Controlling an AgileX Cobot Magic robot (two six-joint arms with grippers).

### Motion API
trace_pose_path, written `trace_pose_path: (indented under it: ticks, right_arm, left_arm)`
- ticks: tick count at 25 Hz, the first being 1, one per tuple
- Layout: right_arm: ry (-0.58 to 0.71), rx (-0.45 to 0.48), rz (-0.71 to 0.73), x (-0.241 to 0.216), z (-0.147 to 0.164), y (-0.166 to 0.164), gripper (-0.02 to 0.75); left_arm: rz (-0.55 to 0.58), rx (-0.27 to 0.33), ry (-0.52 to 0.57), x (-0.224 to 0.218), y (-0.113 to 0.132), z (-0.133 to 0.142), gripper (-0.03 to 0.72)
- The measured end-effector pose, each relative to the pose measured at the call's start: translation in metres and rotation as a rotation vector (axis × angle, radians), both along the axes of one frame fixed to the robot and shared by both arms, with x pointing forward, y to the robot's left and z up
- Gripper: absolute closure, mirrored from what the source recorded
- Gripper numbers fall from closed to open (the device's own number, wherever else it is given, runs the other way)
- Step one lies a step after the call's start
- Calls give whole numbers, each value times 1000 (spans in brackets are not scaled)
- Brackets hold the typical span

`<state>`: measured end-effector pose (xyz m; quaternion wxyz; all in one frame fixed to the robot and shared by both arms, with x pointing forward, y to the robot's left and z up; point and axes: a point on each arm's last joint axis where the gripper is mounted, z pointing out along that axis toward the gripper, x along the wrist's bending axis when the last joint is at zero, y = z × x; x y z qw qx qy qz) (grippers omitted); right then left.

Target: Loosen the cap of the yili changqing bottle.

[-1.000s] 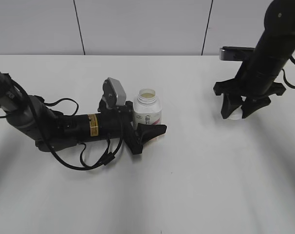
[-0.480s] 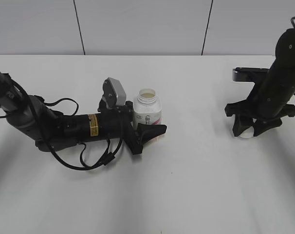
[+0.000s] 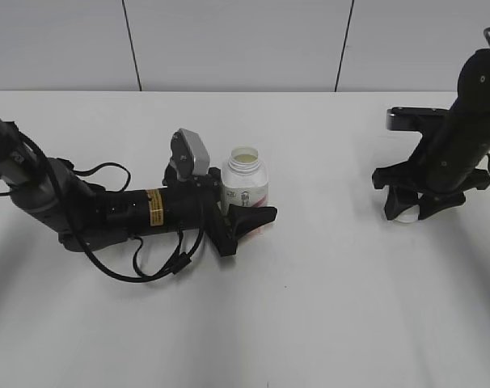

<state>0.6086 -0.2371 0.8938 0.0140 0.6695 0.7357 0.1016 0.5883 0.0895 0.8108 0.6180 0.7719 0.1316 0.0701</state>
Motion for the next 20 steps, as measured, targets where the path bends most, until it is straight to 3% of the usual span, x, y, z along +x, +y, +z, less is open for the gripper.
trace_pose_path:
  ticks: [3,6,8,20]
  right_arm:
    - [-7,0,-1,1,0,0,321]
    - [-13,1,-5,1,0,0,196]
    - [-13,1,-6,1,0,0,163]
    - [-18,2,-10,1,3,0,183]
  left_arm:
    - [0,0,0,0,0,0,247]
    - [0,0,0,0,0,0,247]
    - [0,0,0,0,0,0,247]
    - [0,0,0,0,0,0,247]
